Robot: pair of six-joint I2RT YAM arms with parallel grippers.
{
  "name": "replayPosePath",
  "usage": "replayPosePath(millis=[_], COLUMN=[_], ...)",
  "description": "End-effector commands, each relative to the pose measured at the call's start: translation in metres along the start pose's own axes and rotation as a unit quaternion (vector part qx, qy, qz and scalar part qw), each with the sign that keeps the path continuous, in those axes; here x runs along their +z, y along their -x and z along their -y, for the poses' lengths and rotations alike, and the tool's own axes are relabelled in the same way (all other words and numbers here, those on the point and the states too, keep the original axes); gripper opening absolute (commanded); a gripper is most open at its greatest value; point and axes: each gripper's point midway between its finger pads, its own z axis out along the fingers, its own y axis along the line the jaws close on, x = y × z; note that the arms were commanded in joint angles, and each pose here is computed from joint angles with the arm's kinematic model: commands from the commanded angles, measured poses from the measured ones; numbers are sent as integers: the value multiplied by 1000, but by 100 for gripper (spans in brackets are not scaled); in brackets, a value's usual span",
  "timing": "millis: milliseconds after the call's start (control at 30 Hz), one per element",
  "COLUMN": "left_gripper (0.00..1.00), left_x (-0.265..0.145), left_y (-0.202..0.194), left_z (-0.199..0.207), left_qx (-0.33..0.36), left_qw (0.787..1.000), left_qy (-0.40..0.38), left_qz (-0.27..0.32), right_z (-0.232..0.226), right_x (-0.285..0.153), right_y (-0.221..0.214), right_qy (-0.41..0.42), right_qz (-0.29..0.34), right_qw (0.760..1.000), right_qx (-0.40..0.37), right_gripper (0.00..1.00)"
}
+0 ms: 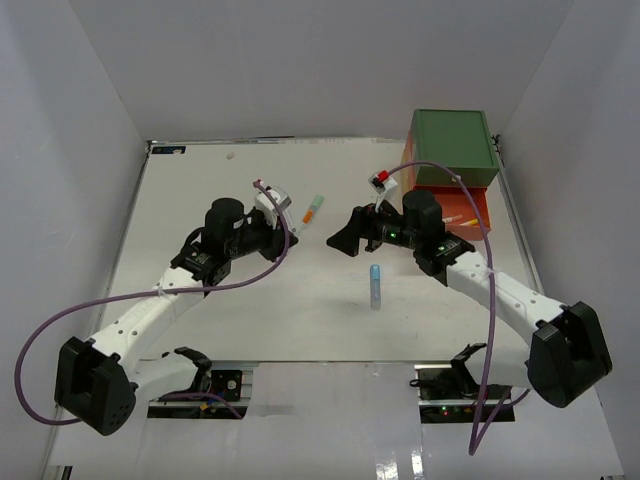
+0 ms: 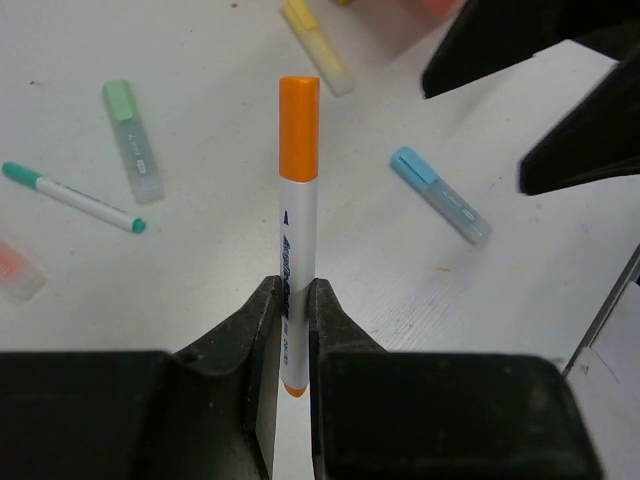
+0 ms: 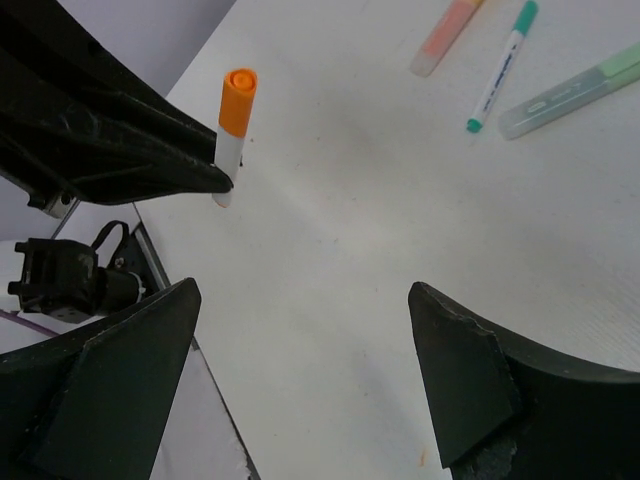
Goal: Sort the stationery into containers
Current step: Pick up the pen from the center of the board, then place the pen in the drawer.
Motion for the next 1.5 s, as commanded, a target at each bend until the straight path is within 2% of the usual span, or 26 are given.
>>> replayPosePath(millis=[0, 200, 500, 700, 733, 800, 833, 900, 1000, 1033, 1167, 1233, 1333, 1467], left_gripper=[13, 14, 15, 15, 16, 18, 18, 20, 36, 51, 82, 93, 98, 98], left_x=[-5, -5, -9, -9, -8, -8, -8, -8, -6, -5, -2, -1, 0, -1], left_y=[-3, -9, -9, -9, -10, -10, -10, -11, -14, -16, -18, -18, -23, -36], left_z=[22, 24, 28, 24, 24, 23, 23, 22, 19, 15, -1, -14, -28, -60], left_qx=[54, 62, 67, 68, 68, 67, 65, 63, 56, 51, 29, 9, -22, -56], left_qw=[996, 995, 994, 995, 995, 995, 996, 996, 997, 998, 1000, 999, 996, 981], left_qy=[-65, -71, -81, -70, -69, -66, -66, -64, -55, -44, 2, 42, 87, 178], left_qz=[18, 13, 19, 19, 18, 18, 17, 16, 11, 6, -5, -9, -19, -45], right_z=[-32, -49, -56, -57, -57, -55, -54, -53, -49, -42, 4, 35, 73, 121], right_x=[21, 45, 76, 82, 81, 77, 76, 71, 63, 60, 28, 1, -44, -101], right_y=[22, 31, 33, 26, 25, 24, 24, 24, 28, 25, 42, 51, 74, 87], right_qy=[44, 61, 76, 83, 83, 76, 73, 67, 59, 49, -24, -65, -128, -221], right_qz=[17, 12, 0, -9, -10, -5, -3, 2, 12, 12, 53, 82, 136, 187], right_qw=[999, 998, 997, 996, 996, 997, 997, 998, 998, 999, 998, 994, 982, 957], right_qx=[-6, -10, -1, 8, 8, 4, 4, 1, -2, 1, 12, 25, 29, 25], right_gripper=[91, 89, 80, 58, 48, 37, 27, 22, 18, 17, 14, 13, 13, 12])
